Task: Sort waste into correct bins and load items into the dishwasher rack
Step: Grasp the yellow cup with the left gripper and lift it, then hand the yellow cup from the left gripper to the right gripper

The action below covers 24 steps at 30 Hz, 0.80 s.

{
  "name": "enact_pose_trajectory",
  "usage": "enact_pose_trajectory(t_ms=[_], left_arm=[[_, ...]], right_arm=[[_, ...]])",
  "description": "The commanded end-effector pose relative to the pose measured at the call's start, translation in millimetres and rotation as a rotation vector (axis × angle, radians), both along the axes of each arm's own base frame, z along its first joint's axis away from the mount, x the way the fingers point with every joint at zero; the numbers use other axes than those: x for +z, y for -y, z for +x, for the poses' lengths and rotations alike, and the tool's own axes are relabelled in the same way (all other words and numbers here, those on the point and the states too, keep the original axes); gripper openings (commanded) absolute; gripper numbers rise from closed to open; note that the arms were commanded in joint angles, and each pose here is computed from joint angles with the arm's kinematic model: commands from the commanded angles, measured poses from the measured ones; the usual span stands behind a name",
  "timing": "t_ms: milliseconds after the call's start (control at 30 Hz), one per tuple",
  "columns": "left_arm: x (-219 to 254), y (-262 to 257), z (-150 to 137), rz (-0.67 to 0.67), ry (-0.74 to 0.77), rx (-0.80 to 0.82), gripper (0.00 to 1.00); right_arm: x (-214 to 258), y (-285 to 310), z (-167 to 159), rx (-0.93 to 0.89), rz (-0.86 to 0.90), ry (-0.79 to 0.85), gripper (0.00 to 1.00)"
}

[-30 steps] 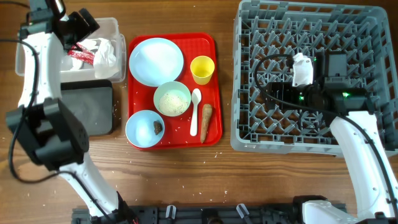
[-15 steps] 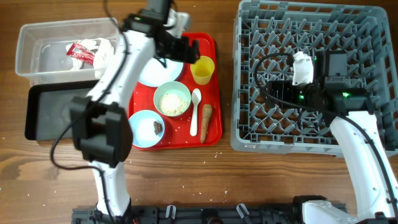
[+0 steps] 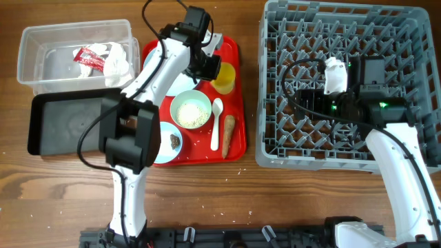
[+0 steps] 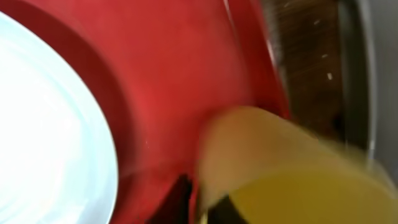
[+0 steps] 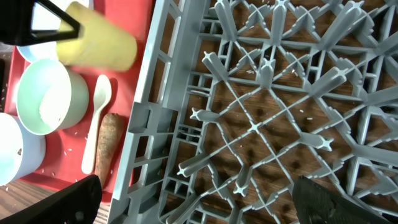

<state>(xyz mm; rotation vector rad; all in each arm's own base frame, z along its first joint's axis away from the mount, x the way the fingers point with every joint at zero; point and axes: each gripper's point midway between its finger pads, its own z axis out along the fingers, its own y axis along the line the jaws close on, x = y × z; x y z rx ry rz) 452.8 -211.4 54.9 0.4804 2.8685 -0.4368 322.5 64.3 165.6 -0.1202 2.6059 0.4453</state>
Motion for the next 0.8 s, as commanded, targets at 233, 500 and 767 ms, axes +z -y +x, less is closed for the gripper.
enact_pose_trajectory(t_ms=[233, 500, 767], left_arm=[[81, 3, -12, -0.369, -0.107, 0.079, 0.04], [216, -22, -29, -1.161, -0.241, -0.031, 0.04], [227, -4, -48, -1.228, -0.364, -0.039, 0.04]], right_arm=[[45, -48, 19, 0.107, 0.313, 0.119, 1.0], [111, -96, 25, 0.443, 0.618, 0.358, 1.0], [140, -129, 30, 0.705, 0.762, 0.511, 1.0]])
